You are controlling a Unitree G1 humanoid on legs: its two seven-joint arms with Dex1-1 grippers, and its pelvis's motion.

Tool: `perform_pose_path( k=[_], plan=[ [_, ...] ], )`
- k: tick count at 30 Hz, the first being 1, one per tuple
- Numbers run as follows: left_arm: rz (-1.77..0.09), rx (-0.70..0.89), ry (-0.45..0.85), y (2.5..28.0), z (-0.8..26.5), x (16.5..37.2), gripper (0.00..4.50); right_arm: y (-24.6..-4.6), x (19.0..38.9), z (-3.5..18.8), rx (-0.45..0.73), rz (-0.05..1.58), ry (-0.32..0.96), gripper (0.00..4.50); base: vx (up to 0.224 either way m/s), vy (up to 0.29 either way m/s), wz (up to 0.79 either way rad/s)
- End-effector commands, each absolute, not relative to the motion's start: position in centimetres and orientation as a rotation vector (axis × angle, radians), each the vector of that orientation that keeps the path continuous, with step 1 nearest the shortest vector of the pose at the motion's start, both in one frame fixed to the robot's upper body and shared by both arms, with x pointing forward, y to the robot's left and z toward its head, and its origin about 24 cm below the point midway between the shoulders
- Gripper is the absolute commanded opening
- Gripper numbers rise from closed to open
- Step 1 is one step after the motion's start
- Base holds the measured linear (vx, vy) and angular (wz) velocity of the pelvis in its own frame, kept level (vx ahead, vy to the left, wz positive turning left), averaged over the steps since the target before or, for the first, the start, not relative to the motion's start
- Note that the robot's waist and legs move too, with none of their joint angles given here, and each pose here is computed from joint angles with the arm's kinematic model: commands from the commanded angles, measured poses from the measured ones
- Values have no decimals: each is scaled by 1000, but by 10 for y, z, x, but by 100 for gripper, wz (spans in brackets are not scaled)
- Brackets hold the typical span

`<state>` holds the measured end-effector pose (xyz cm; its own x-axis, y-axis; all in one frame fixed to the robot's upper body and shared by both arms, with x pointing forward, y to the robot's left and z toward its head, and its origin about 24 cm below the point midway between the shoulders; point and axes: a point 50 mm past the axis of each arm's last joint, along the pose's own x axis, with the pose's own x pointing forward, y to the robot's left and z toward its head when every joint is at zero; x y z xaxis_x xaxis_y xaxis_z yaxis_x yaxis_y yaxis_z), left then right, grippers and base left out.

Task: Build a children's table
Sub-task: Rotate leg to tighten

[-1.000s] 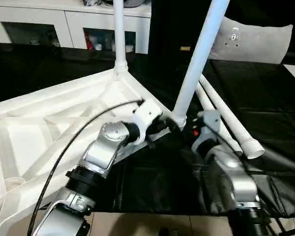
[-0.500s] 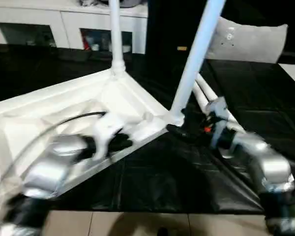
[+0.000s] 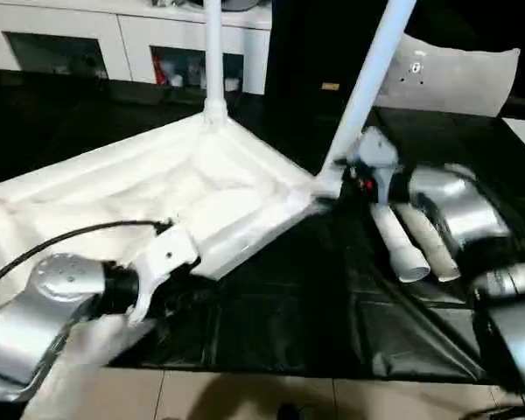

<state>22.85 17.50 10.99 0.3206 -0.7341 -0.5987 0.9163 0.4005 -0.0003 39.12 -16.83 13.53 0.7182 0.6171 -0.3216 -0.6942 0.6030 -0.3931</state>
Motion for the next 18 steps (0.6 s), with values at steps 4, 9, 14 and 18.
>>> perform_pose_path(
  k=[4, 9, 14, 18],
  plan=[
    [-1102, 440, 620, 176, 104, 225, 88, -163, 398, 146, -519, 660, 26, 450, 0, 0, 0],
    [-959, 446, 596, 180, 107, 236, 88, -136, 387, 129, -347, 797, -30, 450, 0, 0, 0],
    [-929, 452, 624, 179, 102, 238, 88, -124, 372, 112, -302, 860, -26, 450, 0, 0, 0],
    [-759, 427, 599, 174, 97, 260, 88, -127, 356, 96, -300, 836, -12, 450, 0, 0, 0]
  ],
)
